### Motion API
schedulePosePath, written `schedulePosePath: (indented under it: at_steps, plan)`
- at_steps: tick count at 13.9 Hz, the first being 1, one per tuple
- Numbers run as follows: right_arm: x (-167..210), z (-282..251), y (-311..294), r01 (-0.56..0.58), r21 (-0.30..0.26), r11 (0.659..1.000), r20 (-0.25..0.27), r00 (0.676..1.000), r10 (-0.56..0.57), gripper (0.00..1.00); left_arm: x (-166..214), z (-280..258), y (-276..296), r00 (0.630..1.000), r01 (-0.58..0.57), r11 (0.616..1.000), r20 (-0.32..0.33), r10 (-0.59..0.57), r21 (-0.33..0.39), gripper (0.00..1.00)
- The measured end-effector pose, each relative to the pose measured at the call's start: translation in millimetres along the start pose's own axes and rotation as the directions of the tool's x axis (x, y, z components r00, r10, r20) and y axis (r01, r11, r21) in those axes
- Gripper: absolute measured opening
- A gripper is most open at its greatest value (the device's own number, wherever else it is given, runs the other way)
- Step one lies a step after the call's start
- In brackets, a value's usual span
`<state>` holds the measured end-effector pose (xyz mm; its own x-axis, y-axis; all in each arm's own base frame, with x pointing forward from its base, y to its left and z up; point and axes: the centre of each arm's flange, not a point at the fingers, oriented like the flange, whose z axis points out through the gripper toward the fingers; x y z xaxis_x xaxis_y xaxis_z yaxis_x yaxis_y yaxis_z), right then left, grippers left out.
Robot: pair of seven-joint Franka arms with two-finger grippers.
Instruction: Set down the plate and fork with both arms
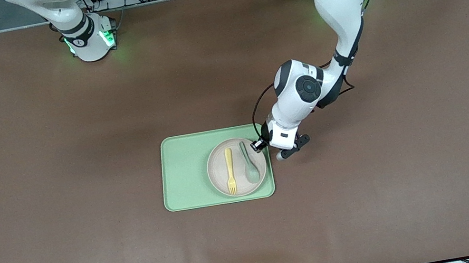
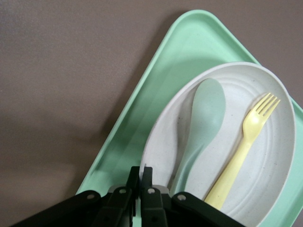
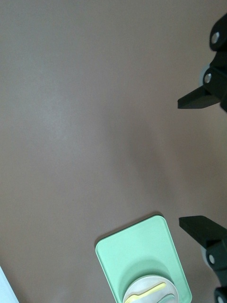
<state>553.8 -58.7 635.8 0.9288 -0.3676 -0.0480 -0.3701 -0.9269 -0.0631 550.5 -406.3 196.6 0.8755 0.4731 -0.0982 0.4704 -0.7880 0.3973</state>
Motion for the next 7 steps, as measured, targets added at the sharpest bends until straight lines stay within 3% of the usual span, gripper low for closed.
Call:
schedulePosePath:
  at_steps: [7]
  plan:
    - [0.0, 0.2, -0.1, 0.000, 0.000, 1.000, 0.001, 1.000, 0.000, 1.00, 0.0, 2.4, -3.8, 1.000, -0.002, 1.000, 0.001, 0.002, 0.008, 0.05]
